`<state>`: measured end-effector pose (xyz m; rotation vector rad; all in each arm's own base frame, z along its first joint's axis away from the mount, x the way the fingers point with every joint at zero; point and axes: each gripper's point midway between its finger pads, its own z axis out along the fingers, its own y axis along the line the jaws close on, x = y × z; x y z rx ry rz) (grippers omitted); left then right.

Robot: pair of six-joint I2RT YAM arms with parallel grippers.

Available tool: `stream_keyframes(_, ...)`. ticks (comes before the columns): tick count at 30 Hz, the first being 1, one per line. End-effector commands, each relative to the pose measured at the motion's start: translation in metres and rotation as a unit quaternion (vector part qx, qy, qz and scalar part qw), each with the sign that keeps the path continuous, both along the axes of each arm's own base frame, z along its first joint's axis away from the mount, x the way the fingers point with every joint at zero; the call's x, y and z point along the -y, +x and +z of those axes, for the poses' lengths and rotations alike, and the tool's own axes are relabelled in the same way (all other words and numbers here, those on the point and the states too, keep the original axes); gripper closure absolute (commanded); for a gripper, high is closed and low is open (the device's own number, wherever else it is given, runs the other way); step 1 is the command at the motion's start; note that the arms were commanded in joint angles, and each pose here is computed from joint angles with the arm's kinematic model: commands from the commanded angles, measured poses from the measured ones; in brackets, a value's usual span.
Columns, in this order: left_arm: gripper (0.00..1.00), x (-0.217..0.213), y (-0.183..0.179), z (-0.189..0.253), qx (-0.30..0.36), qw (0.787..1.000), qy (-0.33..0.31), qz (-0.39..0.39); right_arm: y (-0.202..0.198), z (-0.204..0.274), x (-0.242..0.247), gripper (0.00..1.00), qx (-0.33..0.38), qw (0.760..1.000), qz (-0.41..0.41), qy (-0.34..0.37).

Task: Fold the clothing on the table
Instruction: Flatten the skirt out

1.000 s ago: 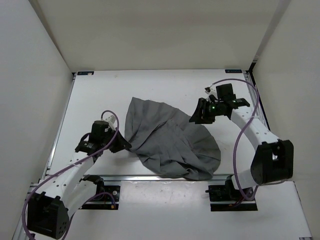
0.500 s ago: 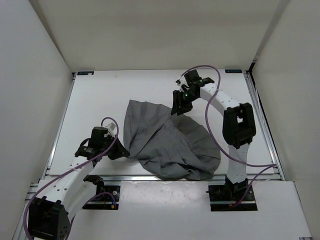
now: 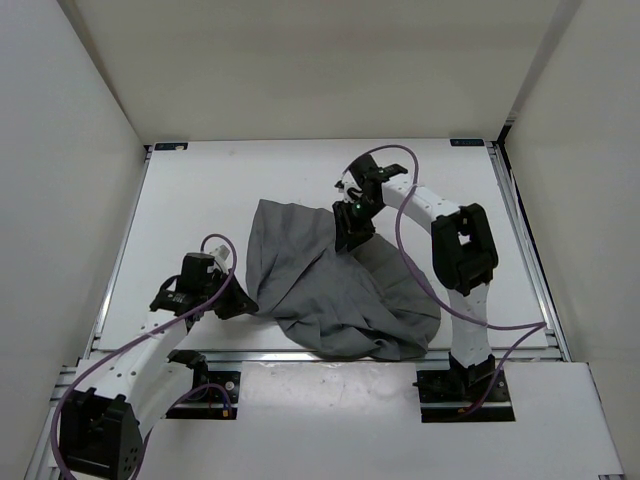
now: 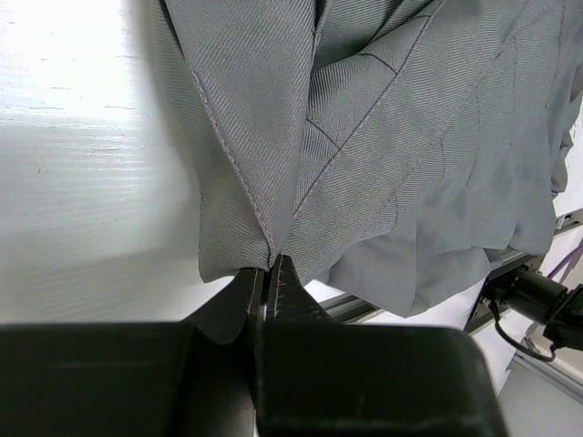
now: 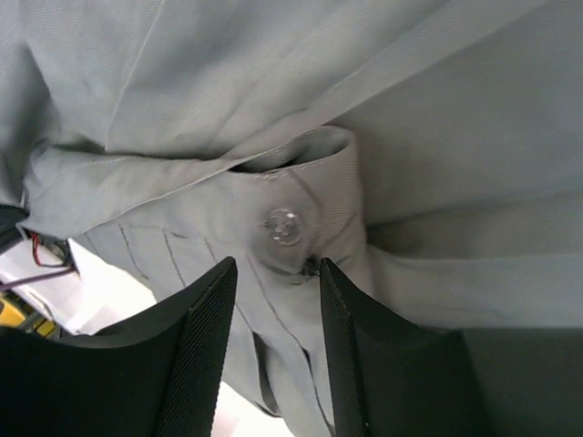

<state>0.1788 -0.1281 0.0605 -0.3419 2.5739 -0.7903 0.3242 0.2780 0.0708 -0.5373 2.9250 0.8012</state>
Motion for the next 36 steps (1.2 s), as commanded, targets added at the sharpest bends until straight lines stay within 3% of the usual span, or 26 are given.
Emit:
stream_keyframes(1, 1.0, -0.001, 0.004, 0.001, 0.008, 1.0, 0.0, -0.003, -0.009, 0.001, -0.01, 0.54, -0.009, 1.0, 0.015, 0.02)
stream_keyframes(4, 1.0, -0.002, 0.005, 0.0, 0.005, 1.0, 0.001, 0.0, -0.008, -0.006, -0.005, 0.63, -0.01, 1.0, 0.015, 0.023)
stream_keyframes(11, 1.0, -0.002, 0.006, 0.0, 0.005, 1.0, 0.003, -0.001, 0.019, -0.004, -0.007, 0.64, 0.03, 0.997, 0.003, 0.071)
stream_keyframes(13, 1.0, -0.002, 0.007, 0.002, 0.009, 1.0, -0.001, 0.0, 0.022, 0.001, -0.017, 0.76, 0.035, 0.995, 0.009, 0.093)
stream_keyframes(15, 1.0, -0.003, 0.007, 0.0, 0.006, 1.0, -0.001, 0.002, 0.022, 0.012, -0.022, 1.0, 0.041, 0.994, 0.017, 0.1)
stream_keyframes(19, 1.0, -0.011, 0.024, 0.012, 0.018, 0.999, -0.021, 0.044, 0.027, 0.047, -0.01, 1.0, 0.089, 0.993, 0.018, 0.081)
stream_keyframes(26, 1.0, -0.011, 0.066, 0.055, 0.038, 0.989, -0.095, 0.111, 0.008, 0.08, 0.062, 1.0, 0.08, 0.994, -0.056, 0.052)
stream_keyframes(29, 1.0, -0.008, 0.078, 0.067, 0.045, 0.983, -0.135, 0.118, -0.014, 0.079, 0.086, 1.0, 0.066, 0.994, -0.078, 0.044)
stream_keyframes(34, 1.0, 0.01, 0.073, 0.064, 0.002, 0.962, -0.237, 0.133, -0.05, 0.057, 0.105, 1.0, 0.033, 0.995, -0.091, 0.026)
stream_keyframes(36, 1.0, 0.001, 0.072, 0.053, -0.01, 0.957, -0.241, 0.159, -0.056, 0.053, 0.113, 1.0, 0.031, 0.995, -0.093, 0.002)
